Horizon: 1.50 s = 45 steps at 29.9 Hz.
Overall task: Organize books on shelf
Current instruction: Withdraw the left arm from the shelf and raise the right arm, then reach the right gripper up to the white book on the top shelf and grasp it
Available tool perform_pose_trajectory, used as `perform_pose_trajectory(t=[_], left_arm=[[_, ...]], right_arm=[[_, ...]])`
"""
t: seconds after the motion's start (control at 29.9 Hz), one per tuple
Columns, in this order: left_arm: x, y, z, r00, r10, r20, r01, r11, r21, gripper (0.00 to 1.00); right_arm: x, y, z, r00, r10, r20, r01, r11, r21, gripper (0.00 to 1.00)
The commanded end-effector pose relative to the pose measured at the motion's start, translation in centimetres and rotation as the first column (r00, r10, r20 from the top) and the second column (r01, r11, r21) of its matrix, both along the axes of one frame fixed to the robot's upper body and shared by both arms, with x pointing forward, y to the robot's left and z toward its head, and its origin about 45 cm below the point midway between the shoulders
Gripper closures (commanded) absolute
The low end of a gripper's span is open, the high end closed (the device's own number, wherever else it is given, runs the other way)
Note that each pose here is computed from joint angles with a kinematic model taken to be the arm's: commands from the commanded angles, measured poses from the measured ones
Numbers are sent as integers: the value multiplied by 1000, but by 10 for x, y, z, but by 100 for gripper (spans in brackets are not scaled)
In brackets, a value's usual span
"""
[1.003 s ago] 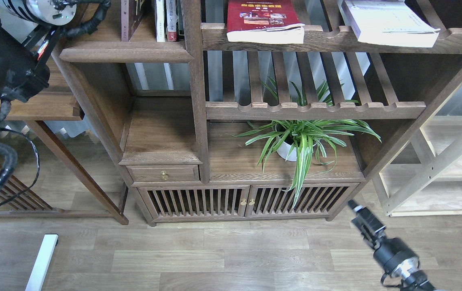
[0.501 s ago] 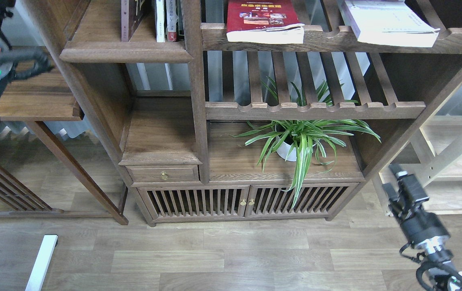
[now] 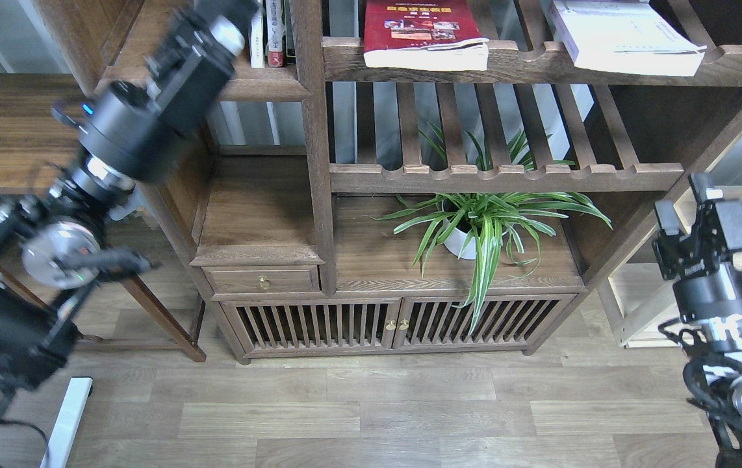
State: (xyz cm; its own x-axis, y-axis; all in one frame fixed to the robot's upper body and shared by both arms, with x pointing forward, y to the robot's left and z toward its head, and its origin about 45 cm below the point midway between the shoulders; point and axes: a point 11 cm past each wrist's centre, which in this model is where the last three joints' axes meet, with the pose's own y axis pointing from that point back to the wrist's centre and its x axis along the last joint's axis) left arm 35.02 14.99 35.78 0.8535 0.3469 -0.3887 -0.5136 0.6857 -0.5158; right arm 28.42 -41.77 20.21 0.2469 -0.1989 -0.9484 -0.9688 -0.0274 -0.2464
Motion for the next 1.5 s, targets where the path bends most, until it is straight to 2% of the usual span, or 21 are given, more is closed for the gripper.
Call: perform_pose_trajectory(t=[0.0, 0.1, 0.17, 0.64, 0.9, 1.1, 1.37, 1.47], left_arm=[[-17, -35, -29, 990, -93, -105, 92, 996, -18, 1], [-33, -65, -47, 968, -187, -170, 196, 980, 34, 1], [-35, -71, -52, 960, -206, -189, 220, 974, 56, 1], [-36, -70, -61, 954, -205, -217, 224, 972, 66, 1], [-38, -71, -63, 952, -208, -223, 227, 972, 62, 1], [-40, -69, -65, 951, -208, -228, 228, 971, 64, 1], [-40, -69, -64, 952, -207, -227, 226, 972, 63, 1], [-41, -69, -65, 951, -208, -227, 228, 972, 63, 1]], right_arm=[[21, 5, 25, 997, 19, 77, -18, 1000, -4, 7], [40, 13, 48, 989, 39, 146, -39, 999, -4, 7], [48, 18, 57, 984, 52, 172, -53, 999, -2, 6], [109, 33, 89, 998, 57, -35, -56, 997, 46, 6], [115, 33, 93, 996, 57, -72, -54, 998, 46, 7], [120, 17, 109, 990, 26, -139, -27, 1000, -11, 17], [129, 18, 113, 971, 14, -240, -15, 1000, -1, 18], [135, 24, 121, 971, 26, -239, -24, 1000, 11, 23]])
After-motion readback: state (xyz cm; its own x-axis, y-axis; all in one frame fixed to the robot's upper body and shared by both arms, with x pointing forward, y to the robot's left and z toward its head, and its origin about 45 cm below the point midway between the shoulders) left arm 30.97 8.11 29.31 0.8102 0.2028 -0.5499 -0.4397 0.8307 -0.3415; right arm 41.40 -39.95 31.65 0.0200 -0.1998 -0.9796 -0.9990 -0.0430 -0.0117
